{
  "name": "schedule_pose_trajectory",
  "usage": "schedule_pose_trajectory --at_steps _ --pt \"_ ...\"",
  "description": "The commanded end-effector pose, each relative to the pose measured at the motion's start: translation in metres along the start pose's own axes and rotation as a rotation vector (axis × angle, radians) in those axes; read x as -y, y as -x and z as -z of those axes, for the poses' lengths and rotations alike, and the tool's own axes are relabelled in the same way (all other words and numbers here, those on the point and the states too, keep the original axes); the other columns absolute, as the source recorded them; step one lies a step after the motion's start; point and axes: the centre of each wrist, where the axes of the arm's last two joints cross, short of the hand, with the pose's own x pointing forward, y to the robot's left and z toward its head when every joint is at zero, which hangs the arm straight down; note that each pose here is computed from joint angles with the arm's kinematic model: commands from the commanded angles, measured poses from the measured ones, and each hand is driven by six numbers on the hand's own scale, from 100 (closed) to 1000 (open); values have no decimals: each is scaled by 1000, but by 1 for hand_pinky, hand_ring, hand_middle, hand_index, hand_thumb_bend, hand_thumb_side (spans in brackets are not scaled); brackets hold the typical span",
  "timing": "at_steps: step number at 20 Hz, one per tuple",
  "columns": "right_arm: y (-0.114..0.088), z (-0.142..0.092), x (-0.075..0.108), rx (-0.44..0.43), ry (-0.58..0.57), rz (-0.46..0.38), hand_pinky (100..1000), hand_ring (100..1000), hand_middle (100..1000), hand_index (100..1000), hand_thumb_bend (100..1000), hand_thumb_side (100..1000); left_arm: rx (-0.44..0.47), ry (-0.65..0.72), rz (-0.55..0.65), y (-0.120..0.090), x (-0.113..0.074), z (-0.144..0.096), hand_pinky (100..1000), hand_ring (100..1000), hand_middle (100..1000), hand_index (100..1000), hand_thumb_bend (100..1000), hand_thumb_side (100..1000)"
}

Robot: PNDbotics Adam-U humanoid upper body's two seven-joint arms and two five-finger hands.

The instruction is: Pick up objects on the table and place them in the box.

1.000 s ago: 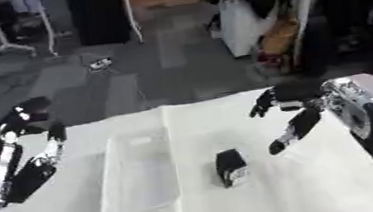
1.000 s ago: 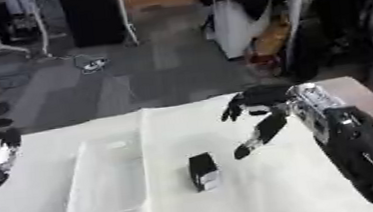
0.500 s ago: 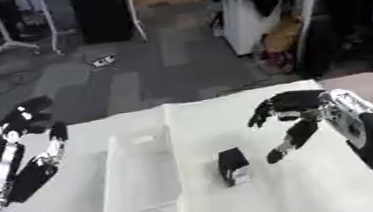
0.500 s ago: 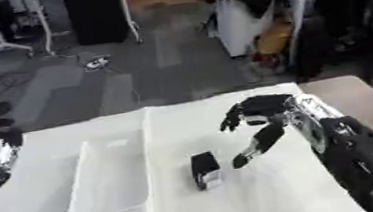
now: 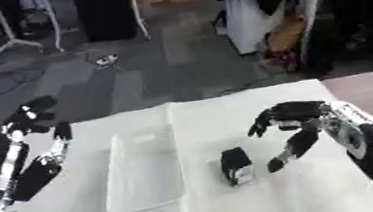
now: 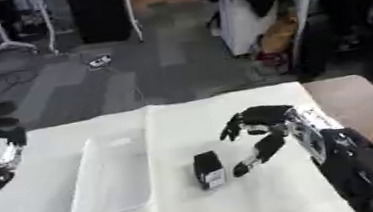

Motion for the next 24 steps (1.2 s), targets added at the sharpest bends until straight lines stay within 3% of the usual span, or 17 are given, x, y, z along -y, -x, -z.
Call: schedule_pose_trajectory --at_steps 1,10,16,17,24 --pt "2 -2 6 40 -18 -2 781 704 635 857 903 1000 32 -13 16 -5 -11 6 644 757 850 872 100 869" --pt "-5 7 7 52 -19 7 788 708 641 859 910 1000 35 -13 14 -5 -11 7 644 757 850 872 100 870" --pt "-19 20 19 -6 22 -78 831 735 662 860 919 1000 36 -10 11 -6 -10 7 644 757 851 872 100 870" --pt "-21 23 16 -29 22 -86 863 755 693 859 919 1000 37 -10 9 -6 -10 7 645 756 851 872 100 870" --pt "-24 32 2 -74 25 -113 864 755 692 859 919 1000 38 -9 5 -7 -9 8 645 756 851 872 100 870"
